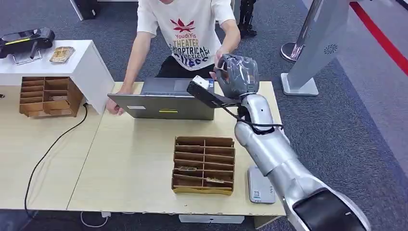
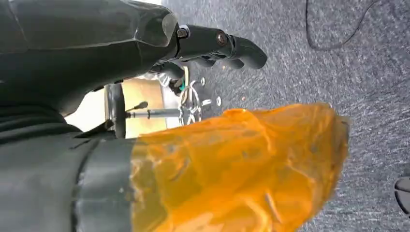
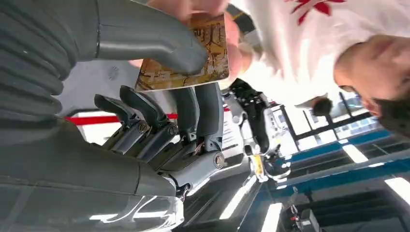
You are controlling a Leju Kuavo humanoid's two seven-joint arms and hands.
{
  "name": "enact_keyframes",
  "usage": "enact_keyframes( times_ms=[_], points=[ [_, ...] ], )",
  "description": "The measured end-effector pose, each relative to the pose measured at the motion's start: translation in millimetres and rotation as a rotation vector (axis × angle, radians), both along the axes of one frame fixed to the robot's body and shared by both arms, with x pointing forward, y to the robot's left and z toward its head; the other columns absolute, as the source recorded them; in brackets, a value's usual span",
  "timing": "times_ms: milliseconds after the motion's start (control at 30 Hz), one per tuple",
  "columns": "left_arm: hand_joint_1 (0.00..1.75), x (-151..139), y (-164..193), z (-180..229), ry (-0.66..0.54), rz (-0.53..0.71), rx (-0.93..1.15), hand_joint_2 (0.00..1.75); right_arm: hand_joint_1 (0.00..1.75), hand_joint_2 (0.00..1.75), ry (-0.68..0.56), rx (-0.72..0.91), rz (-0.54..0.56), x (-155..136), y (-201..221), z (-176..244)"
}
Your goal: Pass the card to the sensor for recognition and then transmit it.
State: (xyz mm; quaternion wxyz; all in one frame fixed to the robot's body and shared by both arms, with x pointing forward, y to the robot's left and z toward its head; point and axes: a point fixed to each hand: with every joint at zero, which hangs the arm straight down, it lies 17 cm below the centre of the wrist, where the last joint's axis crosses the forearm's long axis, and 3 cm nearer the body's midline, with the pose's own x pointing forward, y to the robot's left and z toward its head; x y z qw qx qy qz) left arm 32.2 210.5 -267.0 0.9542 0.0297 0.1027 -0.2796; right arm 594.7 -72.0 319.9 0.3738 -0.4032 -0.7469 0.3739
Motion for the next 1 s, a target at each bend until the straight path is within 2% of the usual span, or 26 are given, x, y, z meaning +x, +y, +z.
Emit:
enact_keyframes(
  times_ms=[167, 200, 233, 633, 833, 1000],
  points=[
    [0.0, 2, 1, 0, -0.003, -0.017, 0.004, 0.0, 1.75, 1.75, 0.005, -0.065, -0.045, 9, -6, -10],
    [0.0, 2, 1, 0, -0.003, -0.021, 0.005, 0.0, 0.8, 1.75, 0.008, -0.074, -0.051, 10, -7, -12],
    [0.0, 2, 1, 0, -0.004, -0.023, 0.005, 0.0, 0.0, 1.75, 0.012, -0.085, -0.058, 11, -8, -15],
    [0.0, 3, 2, 0, -0.006, -0.033, 0.007, 0.0, 0.0, 1.75, 0.012, -0.103, -0.062, 12, -9, -26],
    [0.0, 1, 1, 0, -0.002, -0.021, 0.004, 0.0, 0.0, 1.75, -0.029, 0.027, -0.019, 2, -6, -13],
    [0.0, 0, 1, 0, -0.001, -0.019, 0.003, 0.0, 0.0, 1.75, -0.035, 0.063, -0.018, -2, -7, -10]
  ],
)
